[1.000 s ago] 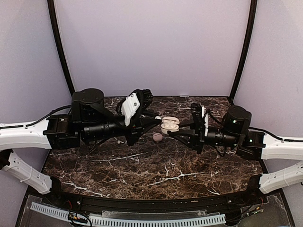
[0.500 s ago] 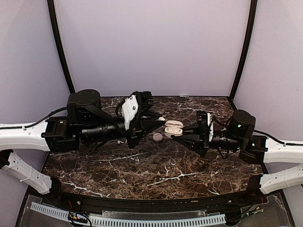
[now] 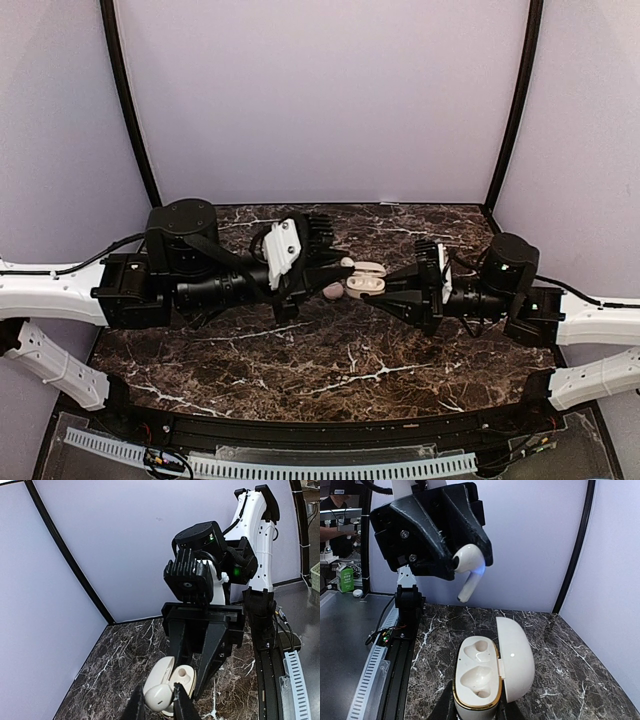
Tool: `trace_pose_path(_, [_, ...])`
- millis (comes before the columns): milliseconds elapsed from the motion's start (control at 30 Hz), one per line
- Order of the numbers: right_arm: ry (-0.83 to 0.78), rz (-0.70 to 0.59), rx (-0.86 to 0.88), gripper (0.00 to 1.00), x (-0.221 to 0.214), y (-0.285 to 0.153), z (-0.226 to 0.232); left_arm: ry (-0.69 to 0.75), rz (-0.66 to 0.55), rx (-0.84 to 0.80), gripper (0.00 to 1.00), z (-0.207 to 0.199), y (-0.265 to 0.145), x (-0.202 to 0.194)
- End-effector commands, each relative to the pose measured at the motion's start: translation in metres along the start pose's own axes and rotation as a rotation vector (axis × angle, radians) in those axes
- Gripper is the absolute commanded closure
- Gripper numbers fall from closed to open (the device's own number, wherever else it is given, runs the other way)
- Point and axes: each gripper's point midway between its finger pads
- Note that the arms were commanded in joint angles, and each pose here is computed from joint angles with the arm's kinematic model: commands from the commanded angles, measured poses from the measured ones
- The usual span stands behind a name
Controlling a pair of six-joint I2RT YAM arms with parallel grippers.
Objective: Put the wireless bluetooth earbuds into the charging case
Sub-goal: Insert the left earbud into the left side groove of the charging case.
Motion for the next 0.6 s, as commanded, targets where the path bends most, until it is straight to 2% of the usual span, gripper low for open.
trace_pose_path(0, [0.003,-0.036,0.064,1.00,0.017,0.003,0.012,0.014,-0.019,0.035,0.90,0.004,0.002,0.004])
trace_pose_path(567, [0.103,-0.010,0.085,1.00,0.016,0.010,0.012,0.044,0.028,0.031,0.90,-0.002,0.003,-0.012])
Point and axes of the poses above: each gripper's point midway between its finger pads, its own y axis out along the fingers, its own z axis along the line the jaws close on, x = y × z, and after that the axes turned 12 degrees about y, right-handed
